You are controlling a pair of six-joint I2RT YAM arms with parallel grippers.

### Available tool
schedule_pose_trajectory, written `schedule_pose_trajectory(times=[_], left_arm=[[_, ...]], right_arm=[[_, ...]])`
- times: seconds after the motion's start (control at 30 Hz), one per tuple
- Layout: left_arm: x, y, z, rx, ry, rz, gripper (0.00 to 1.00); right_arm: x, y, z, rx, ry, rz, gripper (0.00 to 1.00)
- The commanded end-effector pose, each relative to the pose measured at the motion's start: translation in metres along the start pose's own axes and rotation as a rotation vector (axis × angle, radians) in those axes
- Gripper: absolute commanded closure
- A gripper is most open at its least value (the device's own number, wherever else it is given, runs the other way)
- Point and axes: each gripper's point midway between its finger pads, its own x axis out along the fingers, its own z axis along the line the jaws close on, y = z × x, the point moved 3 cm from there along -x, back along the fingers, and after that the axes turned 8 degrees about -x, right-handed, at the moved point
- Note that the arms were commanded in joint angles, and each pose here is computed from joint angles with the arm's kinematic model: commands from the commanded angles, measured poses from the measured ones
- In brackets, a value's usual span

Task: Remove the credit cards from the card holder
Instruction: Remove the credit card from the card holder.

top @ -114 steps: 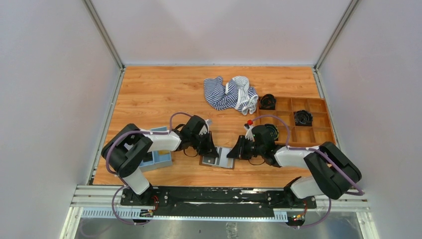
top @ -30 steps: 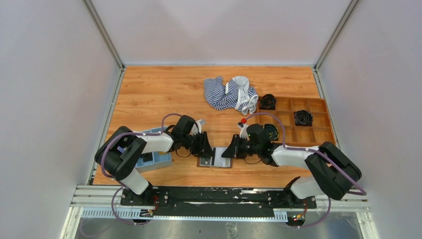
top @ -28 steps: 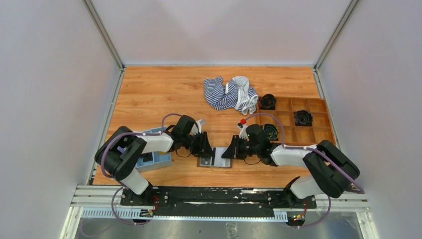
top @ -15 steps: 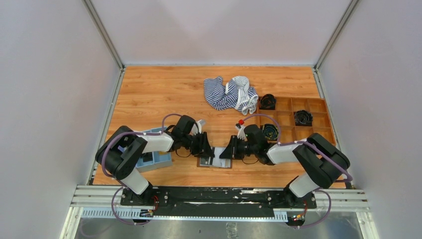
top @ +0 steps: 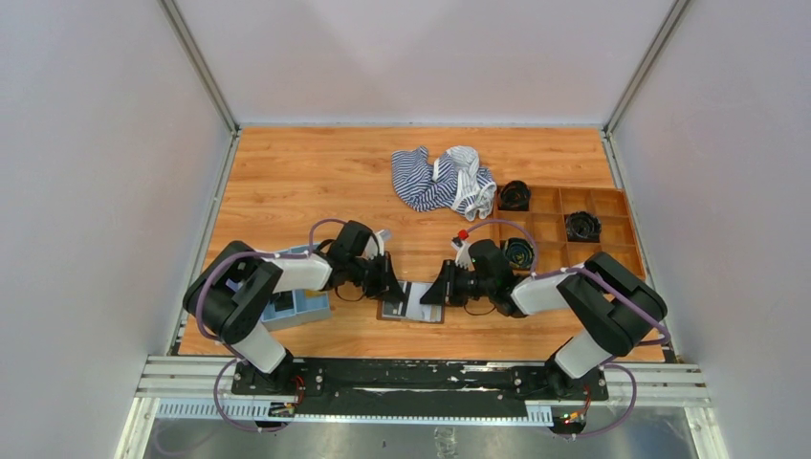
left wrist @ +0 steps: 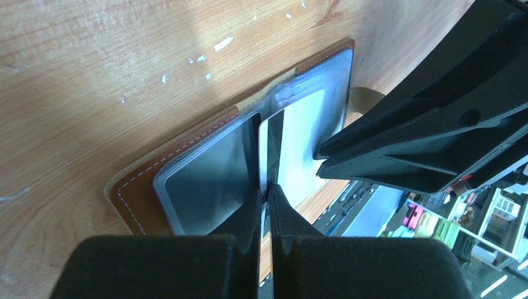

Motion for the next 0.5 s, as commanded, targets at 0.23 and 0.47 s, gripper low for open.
schedule_pose_trajectory(times=[0.23,0.47], left_arm=[[-0.037,-0.004,-0.005,0.049,-0.135,-0.091,1.0],[-0.102,-0.02,-0.023,0.176,-0.375,-0.198,1.0]], right_arm=[[-0.011,0.031,-0.043,0.062,0.175,0.057,0.81],[-0.013,0.024,-0.036,0.026,0.167,0.064,0.81]])
